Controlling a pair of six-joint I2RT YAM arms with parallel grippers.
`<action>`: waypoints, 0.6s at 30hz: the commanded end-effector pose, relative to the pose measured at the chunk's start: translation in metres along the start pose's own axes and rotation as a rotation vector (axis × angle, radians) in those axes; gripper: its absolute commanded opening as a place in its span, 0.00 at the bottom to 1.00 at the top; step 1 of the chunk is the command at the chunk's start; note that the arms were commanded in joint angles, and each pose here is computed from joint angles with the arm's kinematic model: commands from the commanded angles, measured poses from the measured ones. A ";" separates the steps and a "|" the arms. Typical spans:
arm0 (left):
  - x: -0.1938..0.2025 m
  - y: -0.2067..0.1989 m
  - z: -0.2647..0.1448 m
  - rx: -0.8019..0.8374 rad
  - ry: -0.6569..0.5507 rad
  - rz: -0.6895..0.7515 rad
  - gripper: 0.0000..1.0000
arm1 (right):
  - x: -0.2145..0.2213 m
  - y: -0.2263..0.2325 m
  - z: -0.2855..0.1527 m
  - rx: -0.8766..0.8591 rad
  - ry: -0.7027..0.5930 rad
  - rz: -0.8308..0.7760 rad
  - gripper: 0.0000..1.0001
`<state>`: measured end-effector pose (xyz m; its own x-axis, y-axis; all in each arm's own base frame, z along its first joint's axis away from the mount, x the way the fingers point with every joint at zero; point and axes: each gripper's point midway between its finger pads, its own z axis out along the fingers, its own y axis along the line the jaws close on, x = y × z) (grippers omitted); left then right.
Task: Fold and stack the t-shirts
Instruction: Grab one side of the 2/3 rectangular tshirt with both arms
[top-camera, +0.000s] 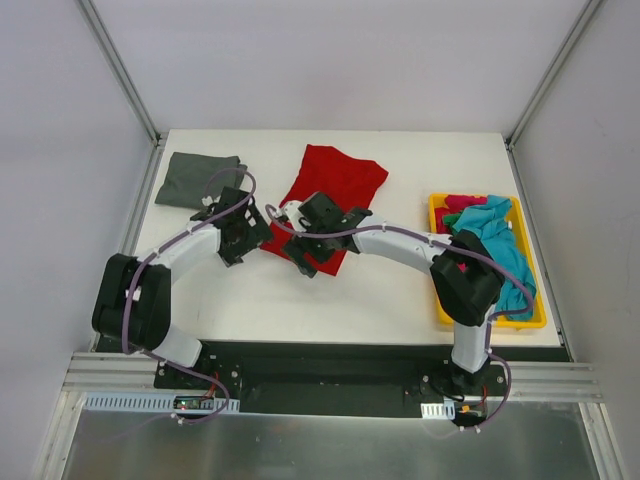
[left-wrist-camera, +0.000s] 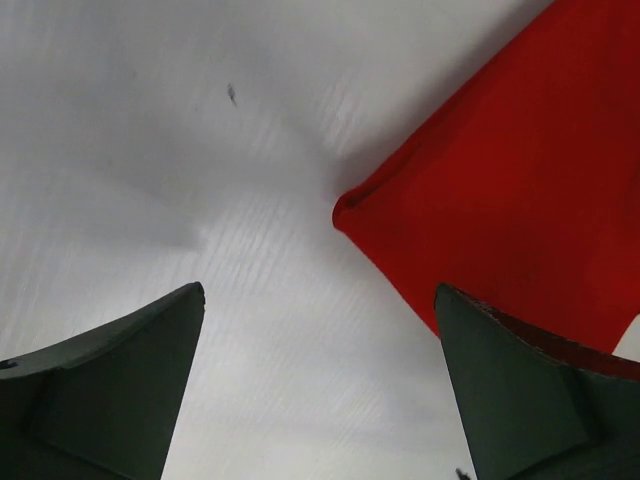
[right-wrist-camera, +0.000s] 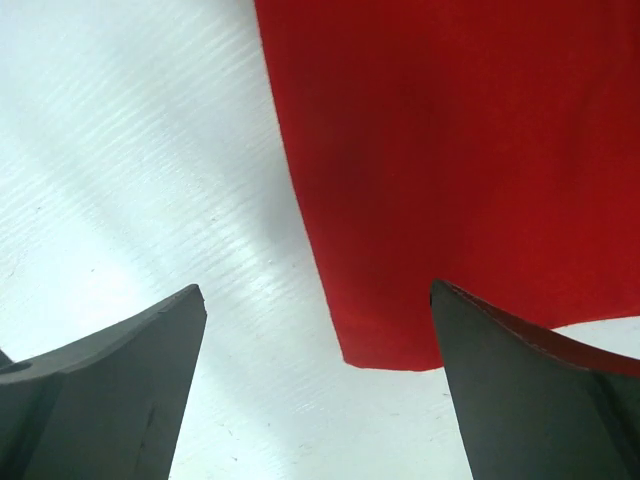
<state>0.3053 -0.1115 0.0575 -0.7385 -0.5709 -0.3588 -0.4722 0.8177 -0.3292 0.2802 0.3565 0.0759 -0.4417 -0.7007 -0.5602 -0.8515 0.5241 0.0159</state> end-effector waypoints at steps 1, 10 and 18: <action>-0.006 -0.014 0.014 0.013 0.037 0.001 0.93 | 0.011 0.003 -0.001 0.007 0.039 0.001 0.96; 0.003 -0.007 0.048 -0.063 0.110 0.013 0.71 | 0.048 0.000 0.006 0.150 0.151 -0.094 0.96; 0.017 -0.004 0.058 -0.062 0.167 0.020 0.28 | 0.042 -0.008 -0.005 0.330 0.139 -0.212 0.96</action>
<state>0.3376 -0.1282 0.0216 -0.7792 -0.5597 -0.2822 -0.4837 0.8232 -0.2973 0.2581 0.3278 0.0431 -0.3878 -0.8206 -0.4199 -0.8386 0.5031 -0.2088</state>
